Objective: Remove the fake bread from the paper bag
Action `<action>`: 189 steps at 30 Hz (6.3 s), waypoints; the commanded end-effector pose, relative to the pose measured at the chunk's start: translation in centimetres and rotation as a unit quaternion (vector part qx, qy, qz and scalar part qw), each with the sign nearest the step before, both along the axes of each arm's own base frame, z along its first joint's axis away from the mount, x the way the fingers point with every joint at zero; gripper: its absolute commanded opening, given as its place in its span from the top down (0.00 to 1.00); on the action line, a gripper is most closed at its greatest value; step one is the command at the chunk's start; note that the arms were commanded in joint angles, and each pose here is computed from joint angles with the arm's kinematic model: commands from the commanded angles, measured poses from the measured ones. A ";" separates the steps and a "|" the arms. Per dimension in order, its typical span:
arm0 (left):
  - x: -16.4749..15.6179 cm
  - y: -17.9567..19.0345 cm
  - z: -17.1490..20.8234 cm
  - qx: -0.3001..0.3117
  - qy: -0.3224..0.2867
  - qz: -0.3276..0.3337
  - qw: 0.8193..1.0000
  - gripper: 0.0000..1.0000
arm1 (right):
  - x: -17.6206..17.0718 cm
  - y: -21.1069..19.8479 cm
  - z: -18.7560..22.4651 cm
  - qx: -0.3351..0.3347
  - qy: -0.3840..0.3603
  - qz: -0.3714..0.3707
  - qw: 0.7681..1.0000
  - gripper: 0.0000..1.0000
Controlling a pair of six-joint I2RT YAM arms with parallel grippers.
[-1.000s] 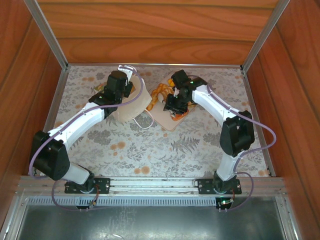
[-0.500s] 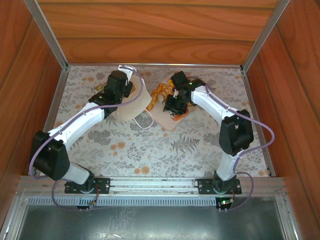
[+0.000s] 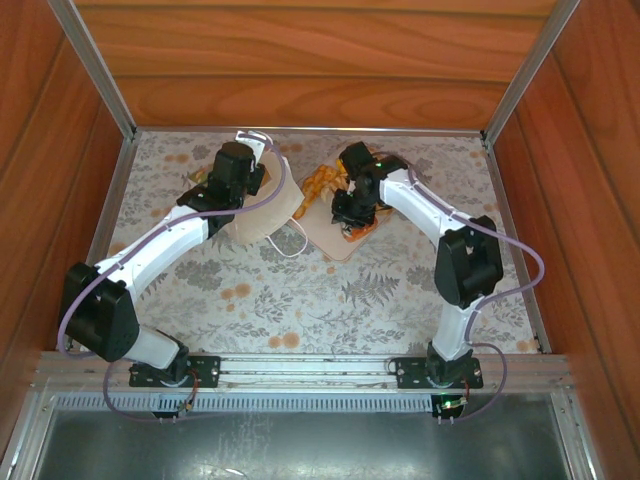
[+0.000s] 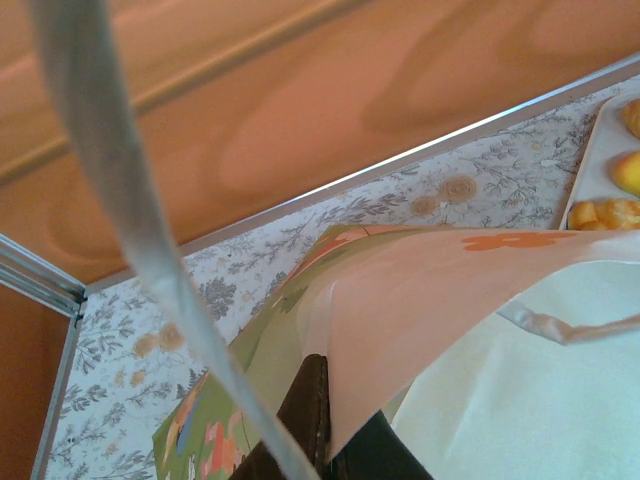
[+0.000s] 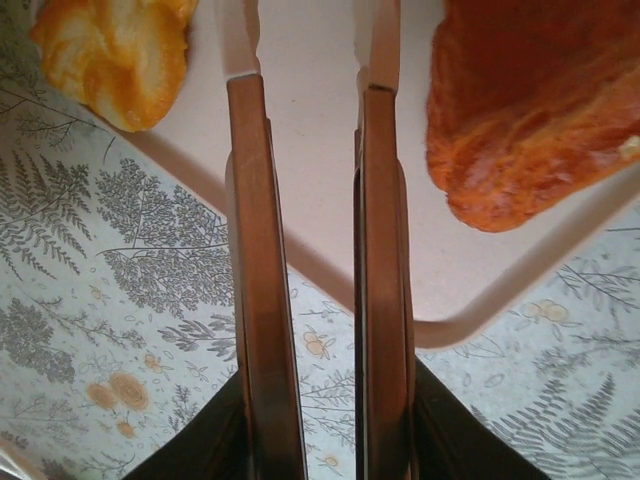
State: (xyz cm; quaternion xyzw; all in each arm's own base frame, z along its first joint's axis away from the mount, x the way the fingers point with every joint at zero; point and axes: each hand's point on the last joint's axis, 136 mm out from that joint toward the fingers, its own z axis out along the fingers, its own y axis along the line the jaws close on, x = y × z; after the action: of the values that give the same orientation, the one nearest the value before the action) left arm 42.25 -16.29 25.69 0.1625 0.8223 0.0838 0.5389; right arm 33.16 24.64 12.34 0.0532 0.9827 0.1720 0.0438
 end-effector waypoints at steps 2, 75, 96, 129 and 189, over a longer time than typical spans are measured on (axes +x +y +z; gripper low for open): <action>-0.4 -0.4 1.3 -0.014 -0.018 -0.006 1.000 1.00 | -0.9 -1.5 1.8 -0.027 -0.013 -0.007 1.000 0.72; 0.6 -1.7 0.2 -0.021 -0.006 -0.001 1.000 1.00 | -6.5 16.5 6.2 0.179 -0.065 0.191 0.963 0.66; 0.4 -2.5 0.4 -0.045 -0.003 -0.009 0.999 1.00 | -3.4 21.5 0.3 0.202 -0.019 0.162 0.966 0.64; -4.0 -2.7 0.7 -0.063 -0.004 -0.089 0.994 1.00 | -0.5 19.0 1.1 0.221 -0.057 0.070 0.971 0.59; -3.5 -3.2 1.6 -0.074 -0.006 -0.098 0.992 1.00 | 0.1 21.6 1.4 0.252 -0.045 0.125 0.959 0.81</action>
State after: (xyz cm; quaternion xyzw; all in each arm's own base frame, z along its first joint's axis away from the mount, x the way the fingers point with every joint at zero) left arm 38.65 -19.10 24.30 0.2122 0.8257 -0.0123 0.5224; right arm 33.25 46.33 11.17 -0.0504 0.9118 0.4058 0.0376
